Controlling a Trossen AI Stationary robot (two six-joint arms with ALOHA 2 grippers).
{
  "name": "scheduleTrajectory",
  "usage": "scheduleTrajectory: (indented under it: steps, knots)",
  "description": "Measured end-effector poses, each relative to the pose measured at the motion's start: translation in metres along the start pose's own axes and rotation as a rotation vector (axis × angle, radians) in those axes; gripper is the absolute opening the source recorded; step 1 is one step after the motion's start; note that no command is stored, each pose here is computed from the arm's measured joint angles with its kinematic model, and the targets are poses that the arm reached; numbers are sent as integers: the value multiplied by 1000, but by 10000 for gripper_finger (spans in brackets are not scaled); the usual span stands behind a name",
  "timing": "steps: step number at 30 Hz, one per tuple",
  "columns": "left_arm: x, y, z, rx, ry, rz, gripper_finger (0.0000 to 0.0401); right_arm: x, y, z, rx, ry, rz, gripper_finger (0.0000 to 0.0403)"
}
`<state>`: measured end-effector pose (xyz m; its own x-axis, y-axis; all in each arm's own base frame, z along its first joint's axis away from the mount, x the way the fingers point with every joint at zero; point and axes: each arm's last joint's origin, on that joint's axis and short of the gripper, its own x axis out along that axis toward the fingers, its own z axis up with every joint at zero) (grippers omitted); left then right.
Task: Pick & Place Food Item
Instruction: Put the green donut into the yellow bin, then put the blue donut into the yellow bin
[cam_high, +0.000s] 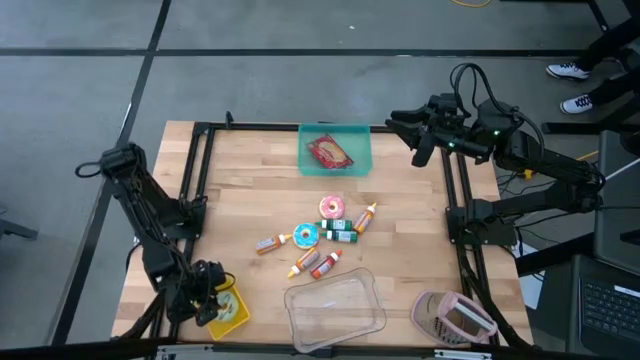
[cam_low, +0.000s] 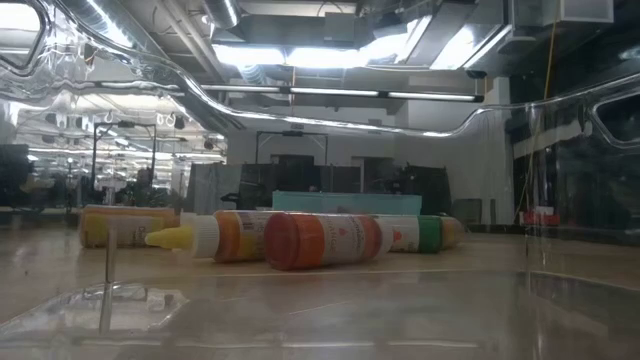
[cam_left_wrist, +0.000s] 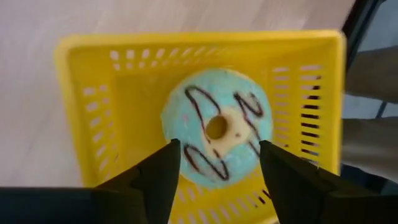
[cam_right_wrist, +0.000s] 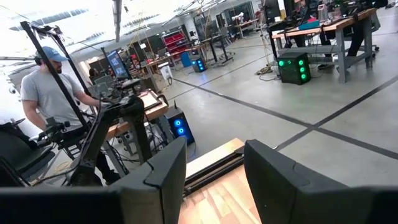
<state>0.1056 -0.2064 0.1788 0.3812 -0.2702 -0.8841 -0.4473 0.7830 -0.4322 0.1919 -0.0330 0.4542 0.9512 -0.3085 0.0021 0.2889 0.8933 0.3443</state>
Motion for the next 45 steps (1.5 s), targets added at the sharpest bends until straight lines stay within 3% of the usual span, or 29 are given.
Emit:
scheduleTrajectory:
  steps: [6, 9, 19, 24, 27, 31, 34, 40, 45]
  knots:
    - [-26, 13, 11, -17, -45, 24, 214, 0, 0, 1, -18, -11, 4, 160]
    - [-44, 23, 21, -46, -132, 20, 214, 0, 1, 3, -36, -32, 11, 160]
    - [-107, 59, 85, -219, -692, -77, 214, 0, 2, 5, -66, -55, 18, 160]
    - [-136, 65, 117, -284, -962, -154, 214, 0, 2, 5, -69, -55, 18, 160]
    - [-134, 67, 136, -238, -888, -162, 214, 0, 2, 5, -70, -55, 18, 160]
    - [-107, 69, 166, -139, -695, -87, 214, 0, 2, 5, -70, -55, 18, 160]
    - [-88, 69, 196, -61, -624, -70, 214, 0, 2, 5, -68, -55, 18, 160]
    - [-58, 80, 250, 40, -390, 102, 214, 0, 2, 5, -65, -55, 18, 160]
    - [-40, 70, 288, 212, -315, 174, 214, 0, 2, 5, -65, -55, 19, 160]
